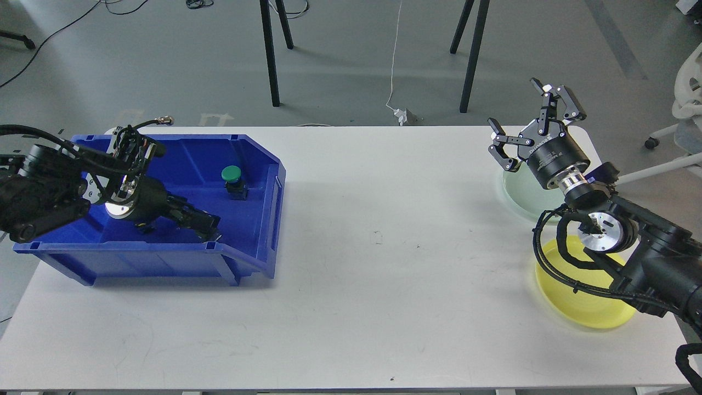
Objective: Pass button and place on color plate
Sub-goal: 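Grasp the yellow button in the bin with the left gripper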
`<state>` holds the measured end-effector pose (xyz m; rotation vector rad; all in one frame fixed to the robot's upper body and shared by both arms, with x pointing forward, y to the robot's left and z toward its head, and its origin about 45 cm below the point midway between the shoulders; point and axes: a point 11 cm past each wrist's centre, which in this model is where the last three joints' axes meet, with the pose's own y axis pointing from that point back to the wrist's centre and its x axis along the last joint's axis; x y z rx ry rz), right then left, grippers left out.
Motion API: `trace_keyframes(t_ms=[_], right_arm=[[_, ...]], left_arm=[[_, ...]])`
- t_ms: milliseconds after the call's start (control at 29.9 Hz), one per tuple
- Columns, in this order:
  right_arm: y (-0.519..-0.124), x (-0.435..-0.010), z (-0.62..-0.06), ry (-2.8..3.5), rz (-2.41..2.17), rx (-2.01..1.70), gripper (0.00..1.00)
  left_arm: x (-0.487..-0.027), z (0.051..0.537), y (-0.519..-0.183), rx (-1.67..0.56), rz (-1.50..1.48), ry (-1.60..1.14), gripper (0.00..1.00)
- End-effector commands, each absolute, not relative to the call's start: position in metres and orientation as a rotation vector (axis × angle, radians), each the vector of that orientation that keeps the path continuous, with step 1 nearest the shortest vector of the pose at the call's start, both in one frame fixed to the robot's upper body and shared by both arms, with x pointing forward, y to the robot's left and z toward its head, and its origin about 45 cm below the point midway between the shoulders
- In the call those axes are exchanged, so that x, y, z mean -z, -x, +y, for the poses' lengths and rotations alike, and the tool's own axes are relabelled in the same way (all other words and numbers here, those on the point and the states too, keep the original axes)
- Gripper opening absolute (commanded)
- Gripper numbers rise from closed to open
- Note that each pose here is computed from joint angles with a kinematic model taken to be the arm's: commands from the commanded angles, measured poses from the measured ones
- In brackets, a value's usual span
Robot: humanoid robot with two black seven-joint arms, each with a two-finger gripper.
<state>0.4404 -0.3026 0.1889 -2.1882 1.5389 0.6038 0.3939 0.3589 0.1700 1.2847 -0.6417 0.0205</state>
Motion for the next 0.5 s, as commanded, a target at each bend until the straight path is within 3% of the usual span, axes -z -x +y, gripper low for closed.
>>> trace_keyframes(t_ms=[0,267,468], right_arm=[[-0.4395,-0.1874,-0.3032,2.187,1.542,-0.607,0.99],[-0.4388,-0.1866,-0.3044,2.185,1.546,-0.608,0.99],[-0.4374,-0.1842,-0.3049,2.186,1.549,-0.614,0.99]], left_arm=[[-0.1697,0.3592,-0.3936,-0.019,-0.641,-1.286,0.94],[-0.1682,0.3599,-0.3924,-0.016,-0.638,-1.288,0.83],[-0.1674,0.3603,-0.3917,-0.014,-0.636,-1.289,0.82]])
